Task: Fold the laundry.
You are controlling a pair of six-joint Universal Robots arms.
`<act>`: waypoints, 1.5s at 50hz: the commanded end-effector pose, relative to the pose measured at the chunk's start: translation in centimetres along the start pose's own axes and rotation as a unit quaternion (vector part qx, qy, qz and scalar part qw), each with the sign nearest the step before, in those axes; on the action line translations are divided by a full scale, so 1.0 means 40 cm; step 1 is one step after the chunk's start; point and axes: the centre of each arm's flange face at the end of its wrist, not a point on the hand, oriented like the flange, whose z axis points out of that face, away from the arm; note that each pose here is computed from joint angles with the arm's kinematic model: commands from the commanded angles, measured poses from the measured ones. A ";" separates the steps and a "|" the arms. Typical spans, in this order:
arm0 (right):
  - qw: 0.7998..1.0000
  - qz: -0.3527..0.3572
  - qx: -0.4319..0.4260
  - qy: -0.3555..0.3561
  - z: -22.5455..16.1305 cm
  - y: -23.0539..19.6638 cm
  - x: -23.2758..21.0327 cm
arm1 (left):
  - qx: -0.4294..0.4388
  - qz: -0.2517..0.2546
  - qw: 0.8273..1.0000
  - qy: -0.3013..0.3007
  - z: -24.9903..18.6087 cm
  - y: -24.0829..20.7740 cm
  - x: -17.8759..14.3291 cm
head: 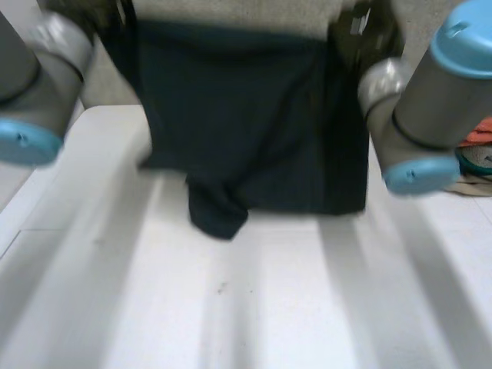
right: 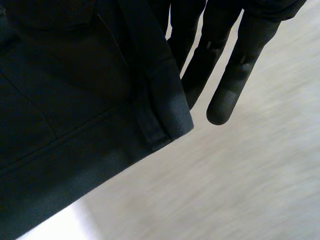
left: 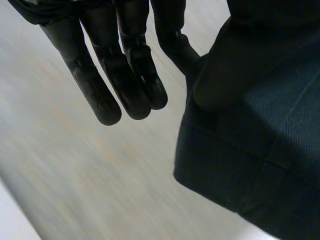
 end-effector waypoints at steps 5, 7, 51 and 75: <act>0.980 0.031 0.181 0.073 0.027 -0.151 0.084 | 0.166 -0.025 0.986 -0.012 -0.029 -0.169 -0.051; 0.985 0.032 0.163 0.050 0.019 -0.125 0.057 | 0.119 -0.022 0.993 0.002 -0.049 -0.107 -0.039; 0.792 -0.089 -0.367 -0.481 -0.632 0.176 -0.083 | -0.475 0.132 0.756 0.430 -0.822 0.139 0.120; 0.951 0.014 -0.240 -0.194 -0.205 0.338 -0.218 | -0.194 0.188 0.952 0.143 -0.156 0.421 0.222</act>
